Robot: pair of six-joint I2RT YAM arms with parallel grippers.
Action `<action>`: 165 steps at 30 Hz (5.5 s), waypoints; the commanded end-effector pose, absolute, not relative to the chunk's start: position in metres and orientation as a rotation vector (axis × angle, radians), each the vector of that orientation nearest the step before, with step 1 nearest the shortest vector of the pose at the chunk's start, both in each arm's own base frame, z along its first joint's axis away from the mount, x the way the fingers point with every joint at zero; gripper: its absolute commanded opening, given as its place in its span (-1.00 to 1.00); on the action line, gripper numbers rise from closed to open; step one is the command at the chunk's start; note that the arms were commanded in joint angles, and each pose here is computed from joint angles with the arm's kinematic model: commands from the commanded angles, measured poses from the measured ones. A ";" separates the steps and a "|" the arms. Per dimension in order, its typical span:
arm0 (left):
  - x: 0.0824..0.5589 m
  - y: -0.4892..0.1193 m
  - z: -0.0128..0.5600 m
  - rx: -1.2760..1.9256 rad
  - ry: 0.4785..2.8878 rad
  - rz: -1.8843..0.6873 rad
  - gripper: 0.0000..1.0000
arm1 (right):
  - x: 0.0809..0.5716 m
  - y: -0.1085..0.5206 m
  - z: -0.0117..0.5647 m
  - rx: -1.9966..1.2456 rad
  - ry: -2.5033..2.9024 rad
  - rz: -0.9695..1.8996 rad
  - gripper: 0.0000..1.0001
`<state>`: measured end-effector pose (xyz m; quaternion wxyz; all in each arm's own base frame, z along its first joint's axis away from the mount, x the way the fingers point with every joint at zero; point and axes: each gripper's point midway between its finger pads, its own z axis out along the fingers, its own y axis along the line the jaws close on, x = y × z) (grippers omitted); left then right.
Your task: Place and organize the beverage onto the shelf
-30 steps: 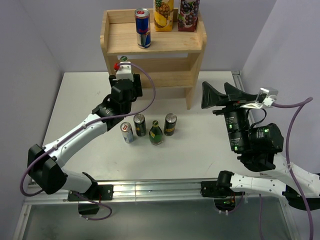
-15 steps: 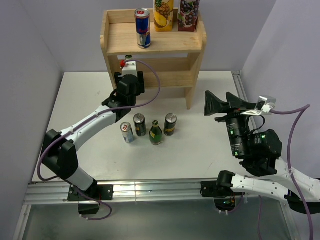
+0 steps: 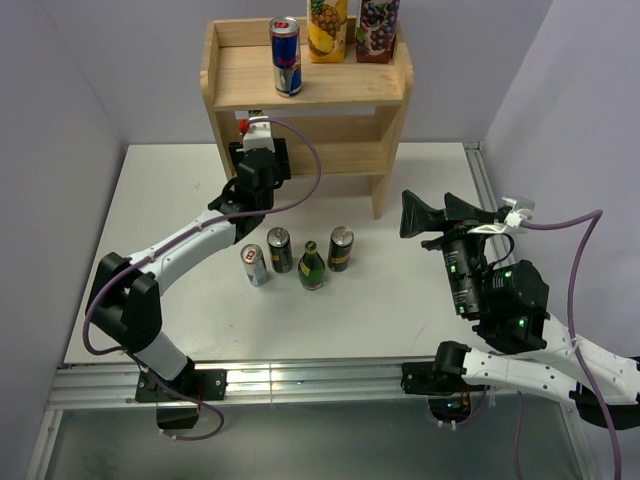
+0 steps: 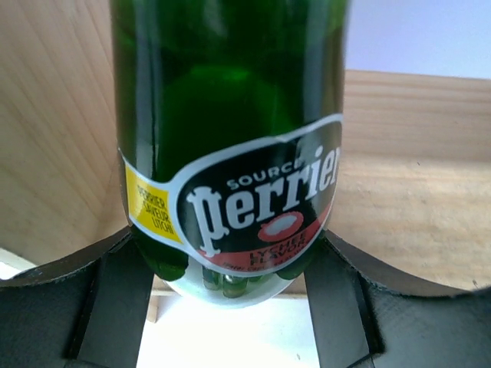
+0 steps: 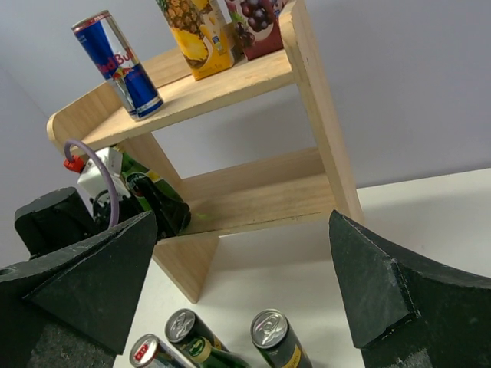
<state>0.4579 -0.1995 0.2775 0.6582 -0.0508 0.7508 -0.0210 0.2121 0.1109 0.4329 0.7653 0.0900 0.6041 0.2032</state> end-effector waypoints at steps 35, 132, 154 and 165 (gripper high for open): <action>0.473 -0.165 0.325 -0.291 1.521 -0.080 0.99 | 0.215 0.113 0.419 0.230 1.349 0.455 1.00; 0.283 -0.305 0.085 0.043 1.845 -0.277 -0.99 | 0.213 0.098 0.366 0.276 1.419 0.410 1.00; 0.332 -0.310 0.280 0.021 1.643 -0.342 -0.99 | 0.215 0.107 0.371 0.264 1.410 0.435 1.00; 0.423 -0.282 0.347 -0.031 1.539 -0.288 -0.99 | 0.216 0.104 0.375 0.261 1.409 0.414 1.00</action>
